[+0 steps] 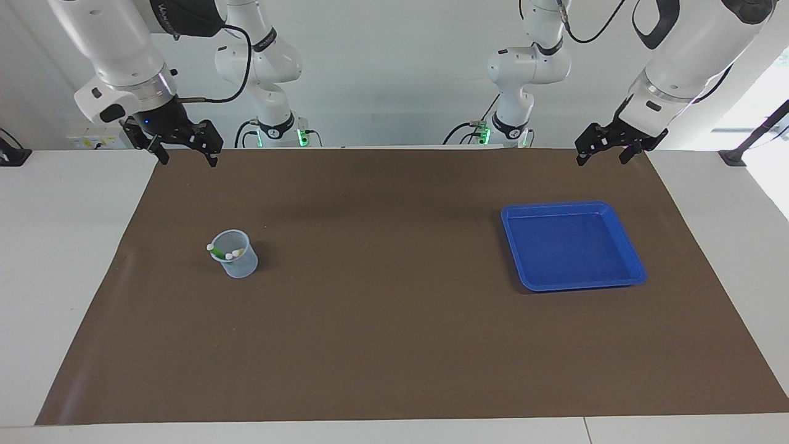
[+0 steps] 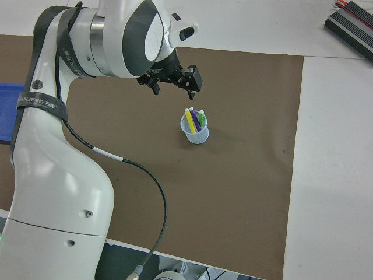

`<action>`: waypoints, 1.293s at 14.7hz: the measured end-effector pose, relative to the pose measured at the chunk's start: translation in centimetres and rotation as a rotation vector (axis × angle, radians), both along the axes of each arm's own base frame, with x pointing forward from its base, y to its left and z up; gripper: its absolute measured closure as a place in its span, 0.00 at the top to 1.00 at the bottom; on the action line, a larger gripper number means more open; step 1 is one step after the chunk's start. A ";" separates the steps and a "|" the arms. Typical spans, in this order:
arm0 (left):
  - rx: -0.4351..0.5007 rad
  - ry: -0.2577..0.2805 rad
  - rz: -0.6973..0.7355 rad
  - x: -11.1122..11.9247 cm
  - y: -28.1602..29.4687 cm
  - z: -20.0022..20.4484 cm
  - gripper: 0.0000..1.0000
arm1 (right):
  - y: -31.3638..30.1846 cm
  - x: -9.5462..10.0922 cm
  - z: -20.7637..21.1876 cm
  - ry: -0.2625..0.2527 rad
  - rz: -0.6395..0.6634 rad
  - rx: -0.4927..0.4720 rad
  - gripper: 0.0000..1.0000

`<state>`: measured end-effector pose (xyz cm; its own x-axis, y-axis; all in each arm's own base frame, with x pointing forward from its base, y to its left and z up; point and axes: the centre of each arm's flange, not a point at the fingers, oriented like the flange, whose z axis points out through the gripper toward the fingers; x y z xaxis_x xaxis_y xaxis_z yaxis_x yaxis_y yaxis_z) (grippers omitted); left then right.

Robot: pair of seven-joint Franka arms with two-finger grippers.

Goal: Right arm passes pens to left for tray arrangement
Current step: 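Reach the right gripper toward the pens in the white cup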

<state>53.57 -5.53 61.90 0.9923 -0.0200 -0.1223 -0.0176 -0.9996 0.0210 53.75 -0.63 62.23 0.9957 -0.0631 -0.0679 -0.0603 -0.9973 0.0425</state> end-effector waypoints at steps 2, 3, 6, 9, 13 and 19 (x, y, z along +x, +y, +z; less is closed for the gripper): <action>0.000 0.000 0.000 0.0 0.0 0.0 1.00 | 0.0 0.0 -0.1 0.001 0.001 0.000 1.00; 0.000 0.000 0.000 0.0 0.0 0.0 1.00 | 0.1 0.0 -0.1 0.001 0.002 0.000 1.00; 0.000 0.000 0.000 0.0 0.0 0.0 1.00 | 0.1 0.0 -0.1 0.002 0.002 0.000 1.00; 0.000 0.000 0.000 0.0 0.0 0.0 1.00 | 0.1 0.3 -0.5 -0.020 0.004 0.000 1.00; 0.000 0.000 0.000 0.0 0.0 0.0 1.00 | -0.2 1.4 -3.4 -0.086 -0.002 0.017 1.00; 0.000 0.000 0.000 0.0 0.0 0.0 1.00 | -2.5 2.6 -10.3 -0.133 -0.043 0.032 0.99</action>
